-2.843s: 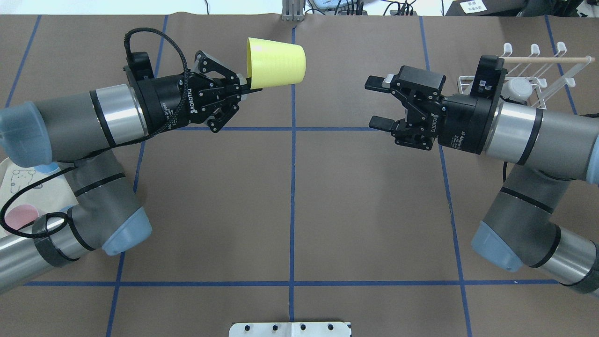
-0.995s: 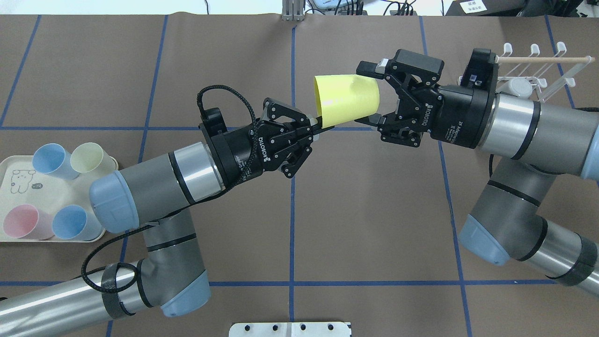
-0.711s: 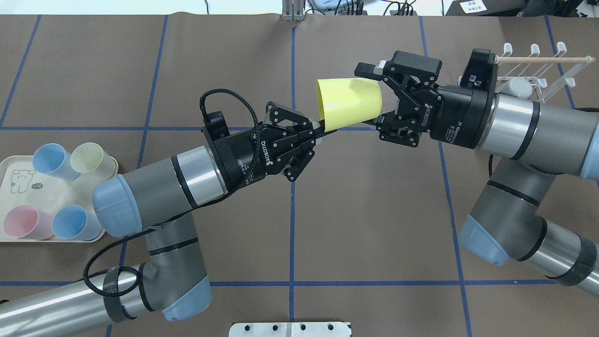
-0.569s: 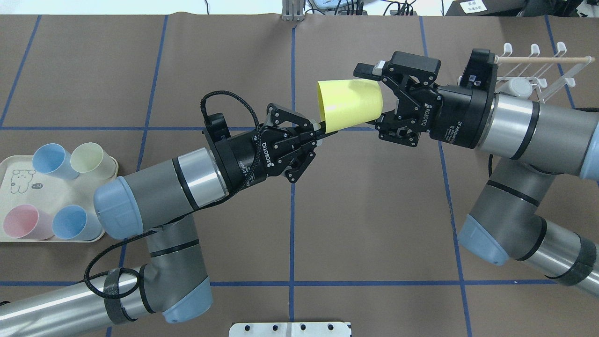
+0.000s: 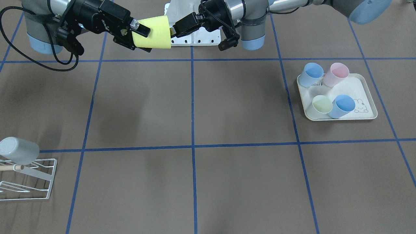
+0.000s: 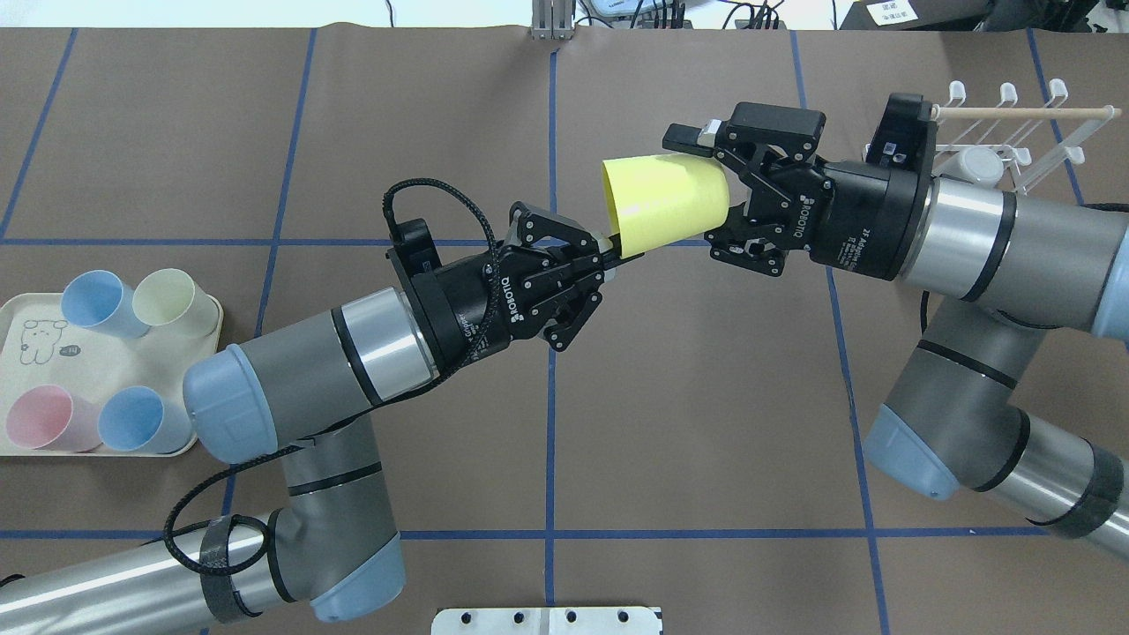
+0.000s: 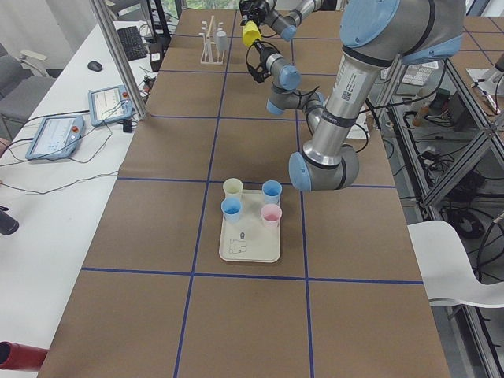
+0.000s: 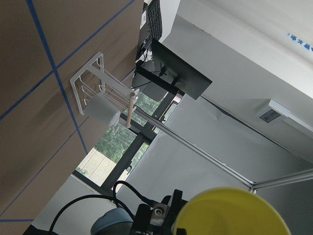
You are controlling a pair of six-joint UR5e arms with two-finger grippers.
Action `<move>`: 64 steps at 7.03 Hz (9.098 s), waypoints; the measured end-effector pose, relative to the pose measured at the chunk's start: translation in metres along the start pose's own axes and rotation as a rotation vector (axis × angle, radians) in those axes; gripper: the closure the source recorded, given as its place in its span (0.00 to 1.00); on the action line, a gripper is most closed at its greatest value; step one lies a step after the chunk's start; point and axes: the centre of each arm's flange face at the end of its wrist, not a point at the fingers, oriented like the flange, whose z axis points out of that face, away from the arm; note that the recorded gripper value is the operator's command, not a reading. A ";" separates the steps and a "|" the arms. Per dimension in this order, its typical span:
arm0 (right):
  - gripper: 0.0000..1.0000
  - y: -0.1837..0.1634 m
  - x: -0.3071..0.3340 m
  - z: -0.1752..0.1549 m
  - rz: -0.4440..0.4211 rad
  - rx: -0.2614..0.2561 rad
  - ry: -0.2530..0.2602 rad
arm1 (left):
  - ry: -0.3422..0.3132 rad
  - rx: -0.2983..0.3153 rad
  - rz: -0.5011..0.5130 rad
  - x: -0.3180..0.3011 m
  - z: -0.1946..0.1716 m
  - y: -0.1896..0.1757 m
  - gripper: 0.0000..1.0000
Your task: Transfer IKEA cup to right arm and place on rack
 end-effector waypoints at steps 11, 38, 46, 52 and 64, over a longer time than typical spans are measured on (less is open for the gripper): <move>0.95 -0.130 -0.015 -0.083 -0.259 0.162 0.220 | -0.074 0.086 0.289 -0.003 -0.026 -0.037 0.00; 0.00 -0.311 0.073 -0.220 -0.763 0.385 1.094 | -0.212 0.195 0.444 -0.039 -0.035 -0.090 0.00; 0.00 -0.246 0.052 -0.060 -0.889 0.158 0.928 | -0.451 0.305 0.908 0.045 -0.186 -0.103 0.00; 0.00 -0.167 0.067 -0.085 -0.958 0.072 0.820 | -0.541 0.368 0.943 0.042 -0.228 -0.123 0.00; 0.00 -0.162 0.126 -0.171 -0.903 0.104 0.979 | -1.333 0.348 1.176 0.006 -0.487 -0.258 0.13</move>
